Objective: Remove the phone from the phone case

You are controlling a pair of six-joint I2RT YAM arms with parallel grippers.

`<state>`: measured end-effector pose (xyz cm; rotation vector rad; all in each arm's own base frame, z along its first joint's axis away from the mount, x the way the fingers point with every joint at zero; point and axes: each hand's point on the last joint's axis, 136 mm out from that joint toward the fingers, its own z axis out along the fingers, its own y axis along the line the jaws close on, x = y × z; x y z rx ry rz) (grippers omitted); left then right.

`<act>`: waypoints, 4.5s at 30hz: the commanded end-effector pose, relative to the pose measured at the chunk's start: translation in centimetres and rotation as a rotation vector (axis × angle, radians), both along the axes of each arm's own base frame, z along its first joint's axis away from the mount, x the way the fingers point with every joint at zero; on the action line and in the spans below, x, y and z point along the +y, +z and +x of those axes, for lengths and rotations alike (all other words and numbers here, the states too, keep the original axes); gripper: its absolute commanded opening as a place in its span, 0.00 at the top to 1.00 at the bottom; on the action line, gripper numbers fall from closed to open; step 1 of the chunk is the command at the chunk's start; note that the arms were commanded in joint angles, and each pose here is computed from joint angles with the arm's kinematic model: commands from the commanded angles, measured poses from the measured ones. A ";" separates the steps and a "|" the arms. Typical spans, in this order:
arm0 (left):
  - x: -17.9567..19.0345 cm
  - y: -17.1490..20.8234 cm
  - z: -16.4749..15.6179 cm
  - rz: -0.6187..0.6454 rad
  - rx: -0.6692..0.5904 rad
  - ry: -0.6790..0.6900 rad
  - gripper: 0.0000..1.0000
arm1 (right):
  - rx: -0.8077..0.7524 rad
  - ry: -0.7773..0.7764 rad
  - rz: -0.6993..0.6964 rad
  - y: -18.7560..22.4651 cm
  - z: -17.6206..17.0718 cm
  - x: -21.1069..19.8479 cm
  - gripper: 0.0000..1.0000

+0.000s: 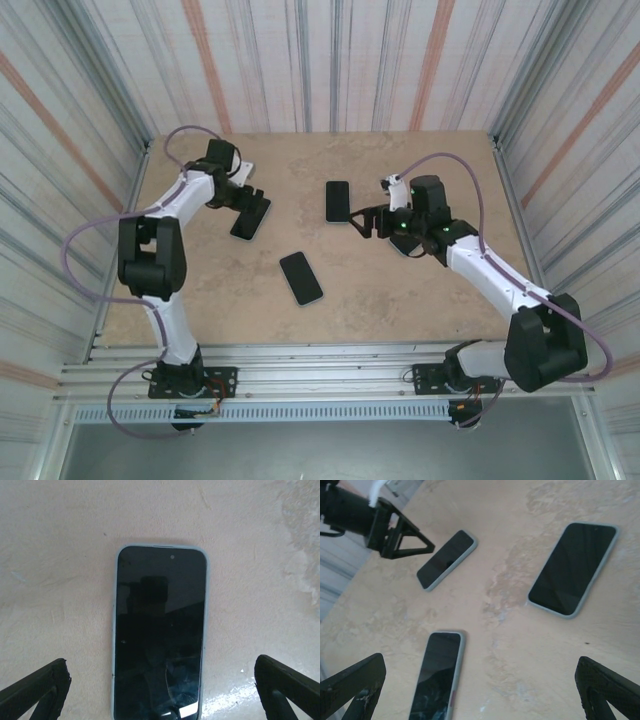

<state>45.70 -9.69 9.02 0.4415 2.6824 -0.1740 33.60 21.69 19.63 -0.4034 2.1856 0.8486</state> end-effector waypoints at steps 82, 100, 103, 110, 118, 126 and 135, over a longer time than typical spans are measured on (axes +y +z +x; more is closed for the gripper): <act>-12.0 13.8 -2.9 -0.452 -0.109 0.198 0.39 | 0.233 0.111 0.352 -1.9 3.9 15.8 0.34; -13.2 14.4 -3.5 -0.450 -0.117 0.190 0.32 | 0.242 0.122 0.437 0.4 5.2 16.0 0.98; -13.2 15.0 -3.6 -0.449 -0.124 0.170 0.13 | 0.239 0.123 0.451 1.2 5.2 15.6 0.98; -11.6 16.3 -2.7 -0.532 -0.132 0.194 0.04 | 0.249 0.123 0.546 3.5 5.4 14.5 0.98; -10.9 20.6 -0.7 -0.887 -0.120 0.149 0.08 | 0.262 0.199 0.724 8.3 5.2 13.4 0.98; -11.2 24.2 0.2 -1.099 -0.084 0.016 0.16 | 0.266 0.343 0.820 12.5 4.1 13.2 0.97; -12.2 25.1 0.6 -1.137 -0.030 -0.060 0.34 | 0.250 0.443 0.851 14.7 3.0 13.6 0.96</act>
